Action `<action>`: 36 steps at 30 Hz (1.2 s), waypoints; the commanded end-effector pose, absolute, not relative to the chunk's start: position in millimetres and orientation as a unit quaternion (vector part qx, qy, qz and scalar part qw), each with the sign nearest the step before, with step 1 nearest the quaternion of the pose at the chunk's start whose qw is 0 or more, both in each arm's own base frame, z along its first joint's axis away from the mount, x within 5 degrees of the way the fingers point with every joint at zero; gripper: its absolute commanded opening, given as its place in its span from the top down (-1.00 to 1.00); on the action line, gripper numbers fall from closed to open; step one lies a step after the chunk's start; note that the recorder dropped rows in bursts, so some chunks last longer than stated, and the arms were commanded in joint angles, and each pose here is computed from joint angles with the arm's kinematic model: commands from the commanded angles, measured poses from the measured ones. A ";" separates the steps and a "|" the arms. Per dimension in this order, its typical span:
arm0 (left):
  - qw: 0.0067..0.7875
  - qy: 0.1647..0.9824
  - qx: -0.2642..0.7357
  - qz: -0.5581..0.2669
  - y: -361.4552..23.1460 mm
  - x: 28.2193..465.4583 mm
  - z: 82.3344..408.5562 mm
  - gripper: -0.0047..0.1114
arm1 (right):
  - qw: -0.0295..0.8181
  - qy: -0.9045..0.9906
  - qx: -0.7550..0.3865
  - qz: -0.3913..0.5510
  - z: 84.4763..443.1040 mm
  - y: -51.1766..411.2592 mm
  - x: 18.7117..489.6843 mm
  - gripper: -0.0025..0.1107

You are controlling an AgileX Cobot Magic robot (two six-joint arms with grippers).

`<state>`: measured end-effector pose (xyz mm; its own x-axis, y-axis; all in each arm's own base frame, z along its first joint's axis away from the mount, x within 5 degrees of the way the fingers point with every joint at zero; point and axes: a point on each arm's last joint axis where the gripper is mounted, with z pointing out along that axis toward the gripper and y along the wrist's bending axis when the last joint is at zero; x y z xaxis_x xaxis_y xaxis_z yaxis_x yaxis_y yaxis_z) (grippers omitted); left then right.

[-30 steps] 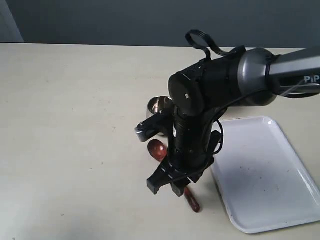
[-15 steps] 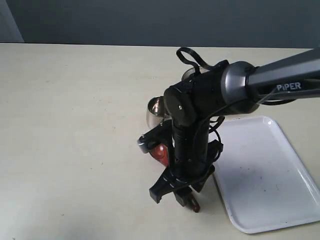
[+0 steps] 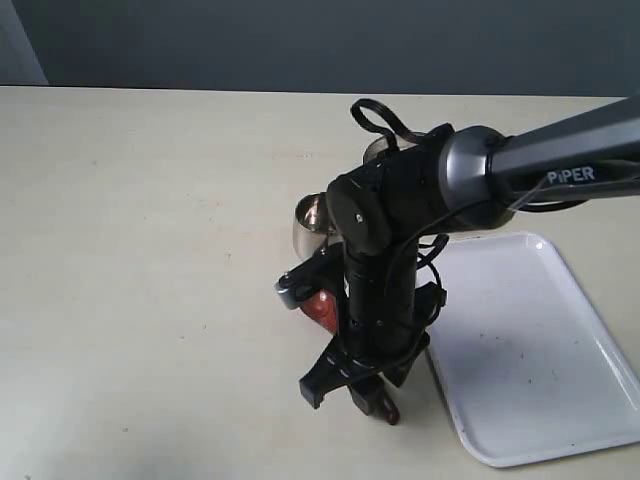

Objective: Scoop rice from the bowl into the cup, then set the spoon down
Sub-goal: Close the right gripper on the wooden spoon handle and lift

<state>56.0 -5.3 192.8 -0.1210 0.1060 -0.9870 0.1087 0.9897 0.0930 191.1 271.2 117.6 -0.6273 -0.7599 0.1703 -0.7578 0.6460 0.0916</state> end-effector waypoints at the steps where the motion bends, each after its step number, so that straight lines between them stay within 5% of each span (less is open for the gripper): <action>1: 0.665 0.743 0.071 -0.001 -5.2 55.6 194.8 0.91 | 0.104 -0.902 0.419 -0.005 113.2 271.8 190.5 0.16; 9: 0.665 0.743 0.071 -0.001 -5.2 55.6 194.8 0.91 | 0.105 -0.903 0.417 -0.008 111.9 272.4 190.4 0.22; 15: 0.665 0.743 0.071 -0.001 -5.2 55.6 194.8 0.91 | 0.105 -0.903 0.417 -0.008 111.9 272.4 190.4 0.96; 25: 0.664 0.744 0.071 -0.001 -5.2 55.6 194.6 0.91 | 0.115 -0.896 0.429 0.007 118.3 267.9 189.2 0.96; 36: 0.664 0.744 0.071 -0.001 -5.2 55.6 194.6 0.91 | 0.100 -0.885 0.454 0.033 171.0 250.5 183.7 0.96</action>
